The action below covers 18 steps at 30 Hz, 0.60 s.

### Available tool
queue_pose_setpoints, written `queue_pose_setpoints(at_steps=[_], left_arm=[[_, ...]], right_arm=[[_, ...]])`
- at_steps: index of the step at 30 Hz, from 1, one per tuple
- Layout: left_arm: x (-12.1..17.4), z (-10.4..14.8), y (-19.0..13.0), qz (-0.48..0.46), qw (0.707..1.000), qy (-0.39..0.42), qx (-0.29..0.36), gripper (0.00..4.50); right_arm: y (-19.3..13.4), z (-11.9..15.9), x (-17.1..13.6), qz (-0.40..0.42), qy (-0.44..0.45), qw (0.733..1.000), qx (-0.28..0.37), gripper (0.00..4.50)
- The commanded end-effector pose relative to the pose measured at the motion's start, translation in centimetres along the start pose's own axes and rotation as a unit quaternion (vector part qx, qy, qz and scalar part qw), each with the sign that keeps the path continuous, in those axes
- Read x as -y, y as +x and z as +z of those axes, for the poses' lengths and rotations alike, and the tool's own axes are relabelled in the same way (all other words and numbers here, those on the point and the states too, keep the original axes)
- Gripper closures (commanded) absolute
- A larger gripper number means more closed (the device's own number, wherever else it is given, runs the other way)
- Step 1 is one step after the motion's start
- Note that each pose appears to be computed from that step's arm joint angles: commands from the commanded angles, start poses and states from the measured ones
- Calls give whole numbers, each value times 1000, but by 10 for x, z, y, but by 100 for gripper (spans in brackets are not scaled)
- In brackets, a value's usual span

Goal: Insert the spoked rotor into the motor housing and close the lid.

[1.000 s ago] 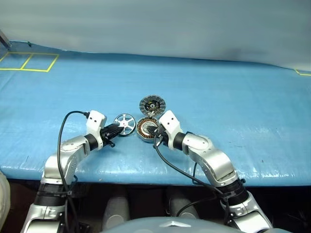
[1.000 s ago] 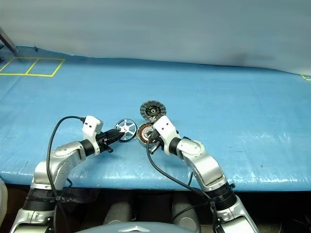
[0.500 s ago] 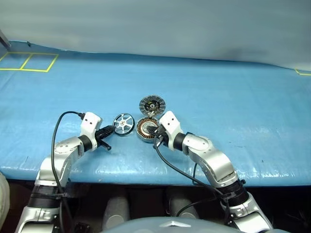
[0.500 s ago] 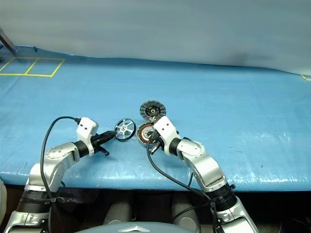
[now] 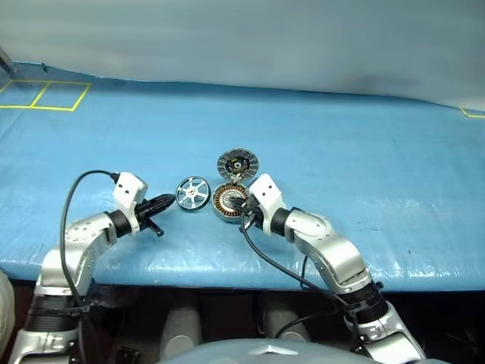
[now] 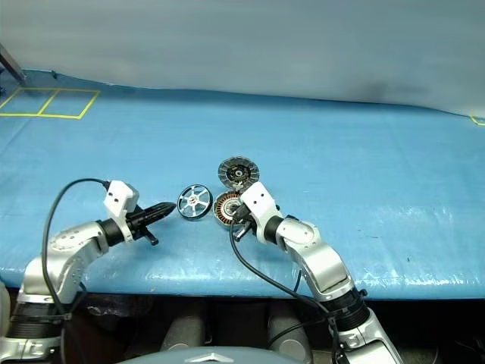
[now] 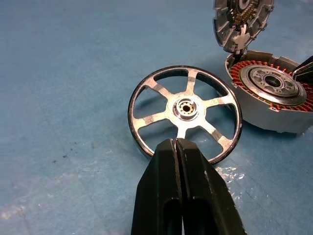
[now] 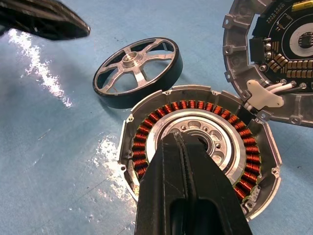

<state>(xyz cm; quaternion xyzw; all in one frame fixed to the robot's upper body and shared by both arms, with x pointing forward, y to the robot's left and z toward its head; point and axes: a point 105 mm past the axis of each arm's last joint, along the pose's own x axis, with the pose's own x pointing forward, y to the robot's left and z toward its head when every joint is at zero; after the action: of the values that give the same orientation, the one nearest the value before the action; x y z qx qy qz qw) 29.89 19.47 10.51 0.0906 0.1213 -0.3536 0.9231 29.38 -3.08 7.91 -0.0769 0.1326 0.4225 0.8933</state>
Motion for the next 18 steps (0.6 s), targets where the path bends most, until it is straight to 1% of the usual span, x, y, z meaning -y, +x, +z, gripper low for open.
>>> queue_pose_setpoints(at_steps=[1,4,5,7,9,12,14,18], left_arm=[[4,53,-2,-39,985,169,10,443],[7,77,9,-84,958,273,-24,443],[9,82,13,-107,944,310,-43,443],[11,88,22,-145,916,365,-81,443],[10,88,28,-173,891,402,-117,443],[5,84,40,-186,854,457,-167,387],[2,84,47,-182,839,478,-186,323],[7,81,53,-217,808,503,-216,323]], right_arm=[[-1,13,-3,9,-16,999,27,450],[1,16,-6,21,-22,999,29,450],[2,17,-8,26,-25,999,30,450],[3,19,-10,32,-30,998,34,450],[3,21,-10,32,-32,998,38,450],[2,23,-10,28,-31,998,42,450],[0,22,-9,23,-31,998,42,450],[-6,21,-4,10,-30,999,40,450]])
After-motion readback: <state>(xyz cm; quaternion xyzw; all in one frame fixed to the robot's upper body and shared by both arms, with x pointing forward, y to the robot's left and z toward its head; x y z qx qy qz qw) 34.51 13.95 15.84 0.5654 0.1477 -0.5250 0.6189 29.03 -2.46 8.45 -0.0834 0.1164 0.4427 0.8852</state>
